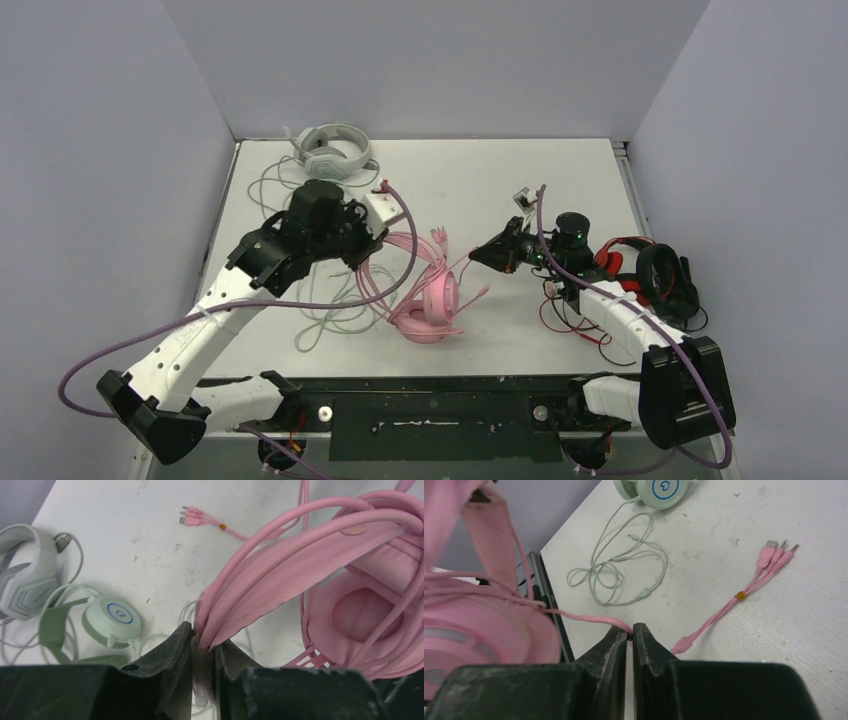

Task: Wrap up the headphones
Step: Wrap the headphones cable around the headphones.

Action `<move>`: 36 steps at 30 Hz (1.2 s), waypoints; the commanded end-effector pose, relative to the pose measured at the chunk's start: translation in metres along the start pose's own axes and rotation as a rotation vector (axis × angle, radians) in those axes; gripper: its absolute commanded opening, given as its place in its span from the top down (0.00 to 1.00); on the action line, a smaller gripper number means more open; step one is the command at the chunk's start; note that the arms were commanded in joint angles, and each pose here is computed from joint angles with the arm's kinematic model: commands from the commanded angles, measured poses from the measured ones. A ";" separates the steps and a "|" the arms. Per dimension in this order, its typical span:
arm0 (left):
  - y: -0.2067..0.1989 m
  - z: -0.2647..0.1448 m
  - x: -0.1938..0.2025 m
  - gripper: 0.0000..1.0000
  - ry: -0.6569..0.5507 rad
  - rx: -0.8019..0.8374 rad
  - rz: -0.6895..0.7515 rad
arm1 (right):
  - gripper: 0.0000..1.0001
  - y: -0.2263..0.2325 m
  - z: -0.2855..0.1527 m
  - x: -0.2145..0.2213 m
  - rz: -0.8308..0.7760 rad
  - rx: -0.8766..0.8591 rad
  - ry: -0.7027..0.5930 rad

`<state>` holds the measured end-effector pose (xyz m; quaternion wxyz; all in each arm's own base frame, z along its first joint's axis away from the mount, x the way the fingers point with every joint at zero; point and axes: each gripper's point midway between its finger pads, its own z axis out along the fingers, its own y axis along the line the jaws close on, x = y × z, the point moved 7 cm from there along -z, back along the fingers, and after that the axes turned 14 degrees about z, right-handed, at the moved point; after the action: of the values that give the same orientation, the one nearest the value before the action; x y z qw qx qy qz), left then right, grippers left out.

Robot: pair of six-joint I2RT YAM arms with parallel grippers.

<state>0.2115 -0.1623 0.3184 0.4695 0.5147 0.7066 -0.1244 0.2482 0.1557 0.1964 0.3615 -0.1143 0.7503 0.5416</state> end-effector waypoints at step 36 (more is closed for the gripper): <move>0.024 0.032 -0.039 1.00 0.235 -0.373 0.777 | 1.00 0.089 0.024 0.011 -0.031 -0.067 0.432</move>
<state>0.2383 -0.1914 0.3297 0.4282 0.7144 0.5065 0.2230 0.2052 0.2048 0.2188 0.1898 -0.2603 0.8324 0.4509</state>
